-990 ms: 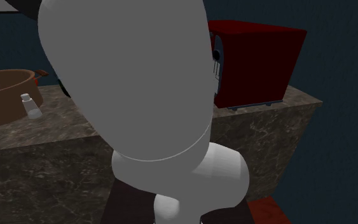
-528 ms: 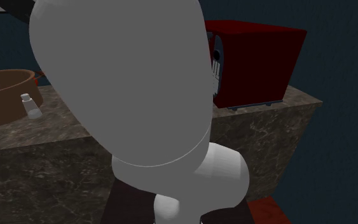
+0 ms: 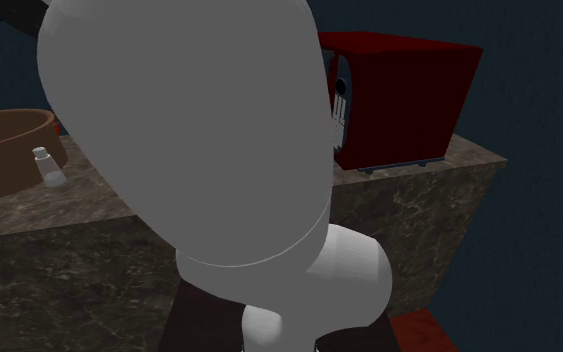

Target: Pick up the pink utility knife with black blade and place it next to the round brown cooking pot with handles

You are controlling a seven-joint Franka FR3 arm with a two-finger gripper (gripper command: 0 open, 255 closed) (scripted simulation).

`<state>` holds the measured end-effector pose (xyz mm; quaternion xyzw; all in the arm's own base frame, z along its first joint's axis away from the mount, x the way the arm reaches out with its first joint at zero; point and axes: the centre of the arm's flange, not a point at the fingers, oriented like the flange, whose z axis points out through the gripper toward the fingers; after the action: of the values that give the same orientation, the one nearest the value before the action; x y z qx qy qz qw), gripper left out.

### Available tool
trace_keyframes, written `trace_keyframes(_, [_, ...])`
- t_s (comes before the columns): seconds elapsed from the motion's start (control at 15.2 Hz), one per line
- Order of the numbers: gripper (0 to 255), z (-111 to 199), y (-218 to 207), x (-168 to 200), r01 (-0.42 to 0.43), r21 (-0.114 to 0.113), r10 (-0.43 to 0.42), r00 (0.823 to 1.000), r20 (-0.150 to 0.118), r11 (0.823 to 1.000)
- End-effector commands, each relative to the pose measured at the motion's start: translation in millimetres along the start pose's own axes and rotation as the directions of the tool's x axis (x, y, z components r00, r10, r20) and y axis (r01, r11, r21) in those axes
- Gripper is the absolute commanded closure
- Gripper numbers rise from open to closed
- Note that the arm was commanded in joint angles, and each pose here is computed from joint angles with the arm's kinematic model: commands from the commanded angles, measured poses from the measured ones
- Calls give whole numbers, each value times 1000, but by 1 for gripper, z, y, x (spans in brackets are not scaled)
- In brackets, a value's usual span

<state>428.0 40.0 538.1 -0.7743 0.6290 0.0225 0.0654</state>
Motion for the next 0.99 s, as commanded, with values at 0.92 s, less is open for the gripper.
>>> trace_keyframes(0.92, [255,-11,7,-134,0,0,0,1000,0,1000])
